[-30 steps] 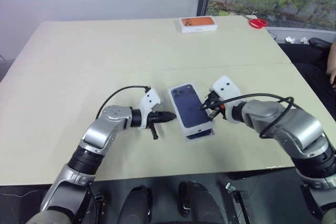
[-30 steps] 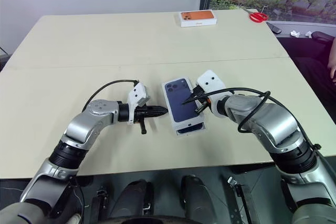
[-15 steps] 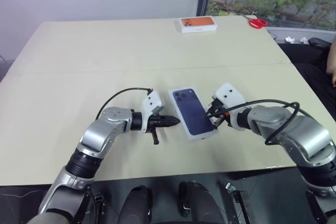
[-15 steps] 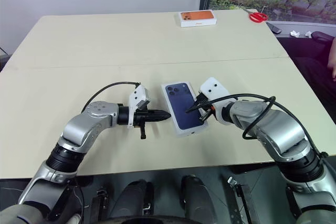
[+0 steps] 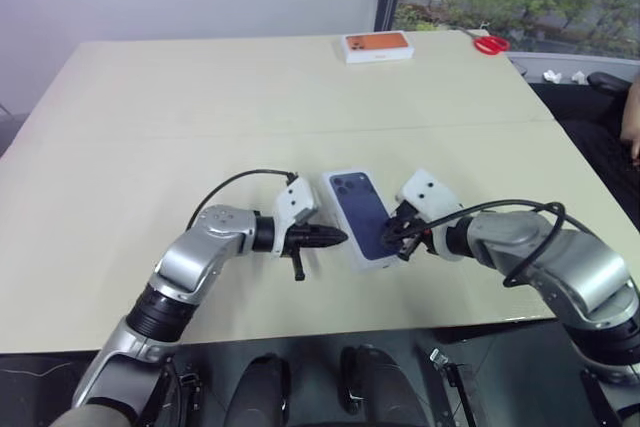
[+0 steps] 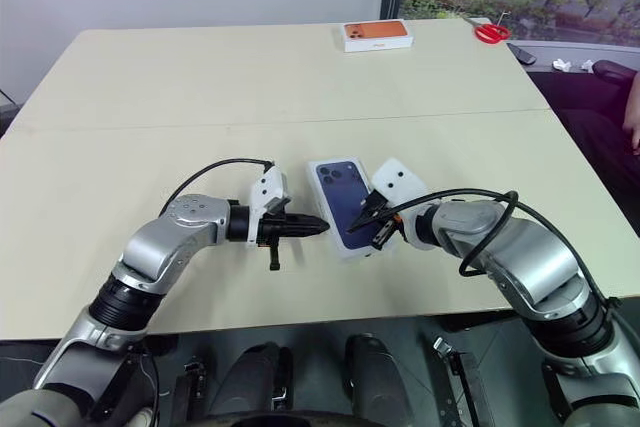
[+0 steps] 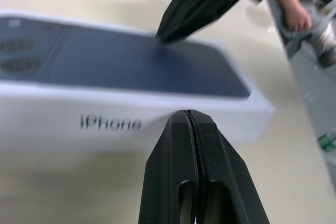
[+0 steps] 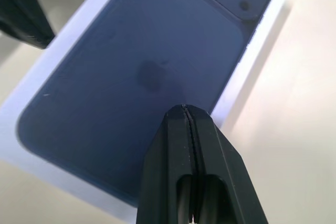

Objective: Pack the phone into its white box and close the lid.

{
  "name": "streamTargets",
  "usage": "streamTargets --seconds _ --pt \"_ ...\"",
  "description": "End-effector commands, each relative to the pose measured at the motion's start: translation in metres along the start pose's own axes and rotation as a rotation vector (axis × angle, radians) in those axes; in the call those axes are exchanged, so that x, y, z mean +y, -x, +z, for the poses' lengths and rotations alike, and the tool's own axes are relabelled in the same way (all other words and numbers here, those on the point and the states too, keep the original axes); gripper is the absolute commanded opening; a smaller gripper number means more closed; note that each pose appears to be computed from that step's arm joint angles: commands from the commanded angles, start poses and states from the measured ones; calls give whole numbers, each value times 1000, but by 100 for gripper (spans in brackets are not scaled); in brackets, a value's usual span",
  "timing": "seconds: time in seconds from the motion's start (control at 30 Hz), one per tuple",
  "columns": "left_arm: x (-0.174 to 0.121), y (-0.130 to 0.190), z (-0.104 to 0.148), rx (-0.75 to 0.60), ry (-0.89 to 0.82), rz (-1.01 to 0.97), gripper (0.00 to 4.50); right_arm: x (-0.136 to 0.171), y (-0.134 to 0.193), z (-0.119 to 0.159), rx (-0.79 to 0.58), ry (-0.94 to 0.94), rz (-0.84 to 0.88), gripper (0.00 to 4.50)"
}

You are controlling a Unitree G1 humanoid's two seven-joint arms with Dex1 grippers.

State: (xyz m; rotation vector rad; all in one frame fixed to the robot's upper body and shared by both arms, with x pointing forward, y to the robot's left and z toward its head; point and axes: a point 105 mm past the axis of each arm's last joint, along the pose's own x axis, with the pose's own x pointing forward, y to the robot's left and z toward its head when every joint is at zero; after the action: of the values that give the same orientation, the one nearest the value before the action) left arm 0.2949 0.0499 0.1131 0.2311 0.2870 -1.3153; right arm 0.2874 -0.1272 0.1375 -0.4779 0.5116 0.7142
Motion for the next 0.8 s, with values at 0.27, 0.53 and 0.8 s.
streamTargets --seconds 0.27,0.53,0.8 --pt "8 4 0 -19 -13 36 4 32 -3 3 -16 85 85 0" --pt "24 22 11 -96 42 103 4 43 -7 -4 12 68 128 0" --pt "46 28 29 -166 5 210 4 22 9 22 -104 30 73 0"
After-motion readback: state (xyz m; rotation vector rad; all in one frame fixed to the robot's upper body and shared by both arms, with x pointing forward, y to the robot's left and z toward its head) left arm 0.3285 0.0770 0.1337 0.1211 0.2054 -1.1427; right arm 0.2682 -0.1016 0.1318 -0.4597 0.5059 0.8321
